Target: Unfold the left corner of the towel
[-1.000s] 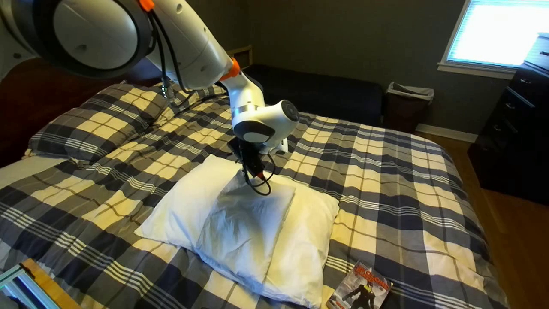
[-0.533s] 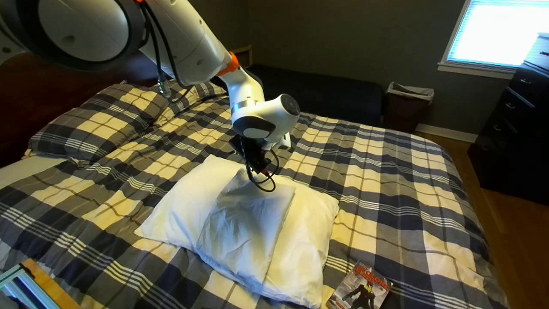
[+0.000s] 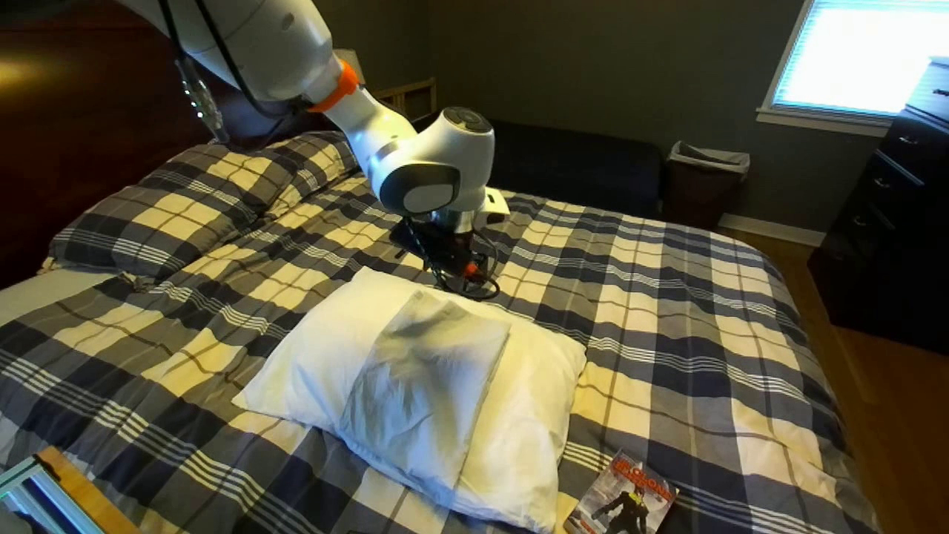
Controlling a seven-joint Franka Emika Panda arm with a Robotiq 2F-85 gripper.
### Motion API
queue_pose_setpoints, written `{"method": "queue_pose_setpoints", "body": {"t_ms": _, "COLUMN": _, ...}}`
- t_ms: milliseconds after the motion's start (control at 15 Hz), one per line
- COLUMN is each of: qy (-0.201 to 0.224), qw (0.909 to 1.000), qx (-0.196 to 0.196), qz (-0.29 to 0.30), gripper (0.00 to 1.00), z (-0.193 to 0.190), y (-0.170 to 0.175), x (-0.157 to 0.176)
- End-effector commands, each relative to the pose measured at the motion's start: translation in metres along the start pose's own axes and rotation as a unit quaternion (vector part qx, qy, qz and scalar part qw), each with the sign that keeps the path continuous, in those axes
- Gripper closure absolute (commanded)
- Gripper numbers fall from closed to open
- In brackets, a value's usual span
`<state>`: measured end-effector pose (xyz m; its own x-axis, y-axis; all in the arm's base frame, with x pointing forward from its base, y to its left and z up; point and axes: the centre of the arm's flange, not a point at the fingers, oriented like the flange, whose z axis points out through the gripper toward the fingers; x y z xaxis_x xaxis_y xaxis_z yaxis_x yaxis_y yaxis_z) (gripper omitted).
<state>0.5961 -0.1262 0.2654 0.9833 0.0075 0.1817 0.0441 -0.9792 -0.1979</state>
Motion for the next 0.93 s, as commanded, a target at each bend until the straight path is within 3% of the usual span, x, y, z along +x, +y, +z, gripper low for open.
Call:
{"method": "queue_pose_setpoints", "body": {"t_ms": 0, "qy": -0.029, "qw": 0.9963, "qx": -0.079, "qz": -0.017, "gripper": 0.0, "z": -0.024, "y": -0.014, "x": -0.028}}
{"method": "queue_pose_setpoints", "body": {"t_ms": 333, "qy": -0.027, "qw": 0.9938, "qx": -0.103, "qz": -0.03, "gripper": 0.0, "z": -0.041, "y": -0.021, "x": -0.045}}
{"method": "queue_pose_setpoints", "body": {"t_ms": 867, "qy": 0.045, "qw": 0.9943, "qx": -0.095, "qz": -0.019, "gripper": 0.0, "z": -0.126, "y": -0.031, "x": -0.108}}
